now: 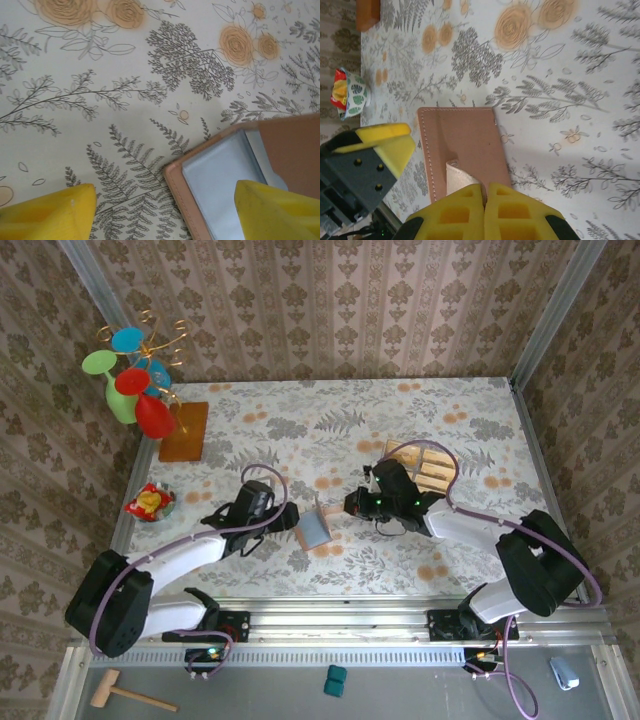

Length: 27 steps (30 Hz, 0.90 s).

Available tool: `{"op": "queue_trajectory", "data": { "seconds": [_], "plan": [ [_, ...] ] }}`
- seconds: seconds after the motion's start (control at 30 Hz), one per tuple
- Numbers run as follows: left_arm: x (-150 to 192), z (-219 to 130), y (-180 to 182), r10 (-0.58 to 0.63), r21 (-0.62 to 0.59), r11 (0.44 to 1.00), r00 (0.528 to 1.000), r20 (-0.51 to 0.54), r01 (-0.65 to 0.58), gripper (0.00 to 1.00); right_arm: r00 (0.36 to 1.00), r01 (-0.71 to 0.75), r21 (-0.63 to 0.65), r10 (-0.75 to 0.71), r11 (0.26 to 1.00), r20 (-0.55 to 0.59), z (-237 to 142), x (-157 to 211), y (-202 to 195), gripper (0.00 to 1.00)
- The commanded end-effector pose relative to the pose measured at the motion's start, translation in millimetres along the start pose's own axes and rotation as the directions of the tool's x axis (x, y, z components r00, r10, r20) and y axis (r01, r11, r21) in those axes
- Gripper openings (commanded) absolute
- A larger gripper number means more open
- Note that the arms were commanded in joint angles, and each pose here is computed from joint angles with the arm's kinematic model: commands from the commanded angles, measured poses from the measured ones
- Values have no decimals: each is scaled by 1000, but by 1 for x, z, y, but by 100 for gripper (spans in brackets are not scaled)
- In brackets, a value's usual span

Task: Put the credit cards into the card holder

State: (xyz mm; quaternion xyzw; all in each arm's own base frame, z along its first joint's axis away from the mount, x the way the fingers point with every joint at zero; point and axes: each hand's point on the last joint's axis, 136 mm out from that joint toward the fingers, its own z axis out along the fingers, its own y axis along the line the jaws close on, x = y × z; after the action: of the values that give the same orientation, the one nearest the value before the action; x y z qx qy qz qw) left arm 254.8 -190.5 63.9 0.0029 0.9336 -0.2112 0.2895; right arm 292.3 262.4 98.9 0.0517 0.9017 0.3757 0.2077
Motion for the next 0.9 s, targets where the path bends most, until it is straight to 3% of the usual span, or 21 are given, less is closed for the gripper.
{"op": "queue_trajectory", "data": {
  "seconds": [0.0,0.63,0.87],
  "plan": [
    [-5,1,-6,65,-39,997,998,-5,-65,74,999,-22,33,21,999,42,-8,-7,-12,0],
    [-2,32,-30,142,-15,990,988,-66,-143,74,997,-72,132,67,989,41,-10,10,-63,0],
    [-6,38,-40,109,66,992,993,-50,-106,65,997,-77,155,73,985,35,-9,15,-75,0]
  ]
}}
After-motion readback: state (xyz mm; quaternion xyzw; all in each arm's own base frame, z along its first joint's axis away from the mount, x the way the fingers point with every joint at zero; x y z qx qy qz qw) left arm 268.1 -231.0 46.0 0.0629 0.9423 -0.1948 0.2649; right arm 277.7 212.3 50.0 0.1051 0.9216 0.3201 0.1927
